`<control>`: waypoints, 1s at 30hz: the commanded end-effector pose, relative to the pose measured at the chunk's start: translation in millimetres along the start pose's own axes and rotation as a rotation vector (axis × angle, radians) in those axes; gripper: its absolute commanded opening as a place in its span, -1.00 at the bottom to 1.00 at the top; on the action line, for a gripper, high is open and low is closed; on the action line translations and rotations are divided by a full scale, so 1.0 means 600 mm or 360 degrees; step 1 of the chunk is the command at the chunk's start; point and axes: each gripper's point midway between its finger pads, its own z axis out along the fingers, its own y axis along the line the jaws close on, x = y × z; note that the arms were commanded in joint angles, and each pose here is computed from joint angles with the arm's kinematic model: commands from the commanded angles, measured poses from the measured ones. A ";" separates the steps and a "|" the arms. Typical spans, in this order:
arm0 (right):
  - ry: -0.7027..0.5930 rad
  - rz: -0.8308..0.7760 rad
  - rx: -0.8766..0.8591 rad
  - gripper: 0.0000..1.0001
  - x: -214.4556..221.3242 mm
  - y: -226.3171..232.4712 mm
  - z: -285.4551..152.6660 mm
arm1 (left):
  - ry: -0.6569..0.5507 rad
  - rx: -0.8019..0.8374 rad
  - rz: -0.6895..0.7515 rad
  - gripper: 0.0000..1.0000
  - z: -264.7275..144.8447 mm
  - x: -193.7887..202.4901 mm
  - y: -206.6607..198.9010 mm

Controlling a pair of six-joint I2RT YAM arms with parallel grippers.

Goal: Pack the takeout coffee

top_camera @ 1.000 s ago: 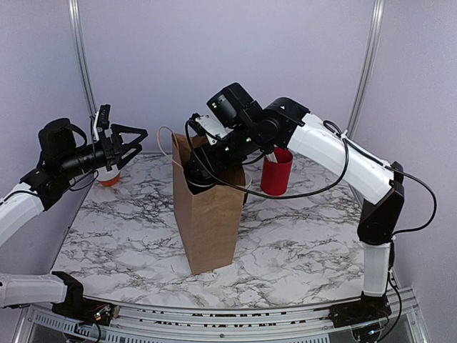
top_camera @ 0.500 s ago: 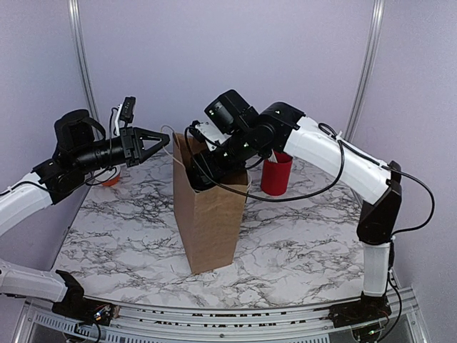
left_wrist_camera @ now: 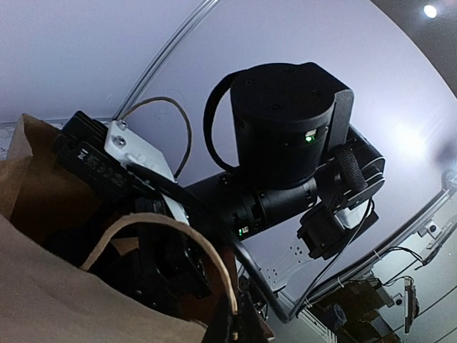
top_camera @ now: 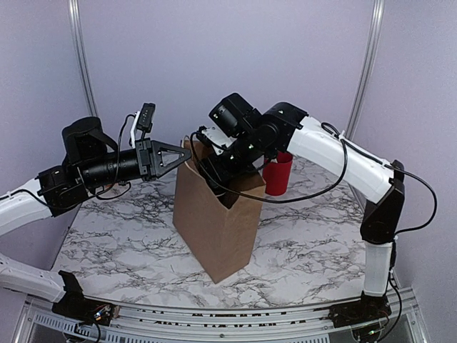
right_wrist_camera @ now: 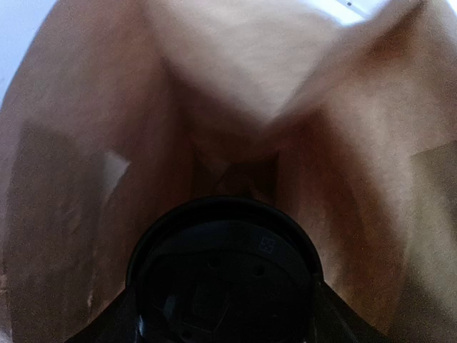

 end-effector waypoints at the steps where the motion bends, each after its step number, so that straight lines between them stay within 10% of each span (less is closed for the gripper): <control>1: -0.0040 -0.0024 0.0005 0.18 -0.003 -0.012 -0.048 | -0.0170 0.0070 0.0083 -1.00 -0.007 -0.032 -0.071; 30: 0.0388 -0.0102 -0.0159 0.15 0.127 0.047 0.002 | -0.0131 -0.0199 0.0294 -1.00 -0.020 0.046 -0.002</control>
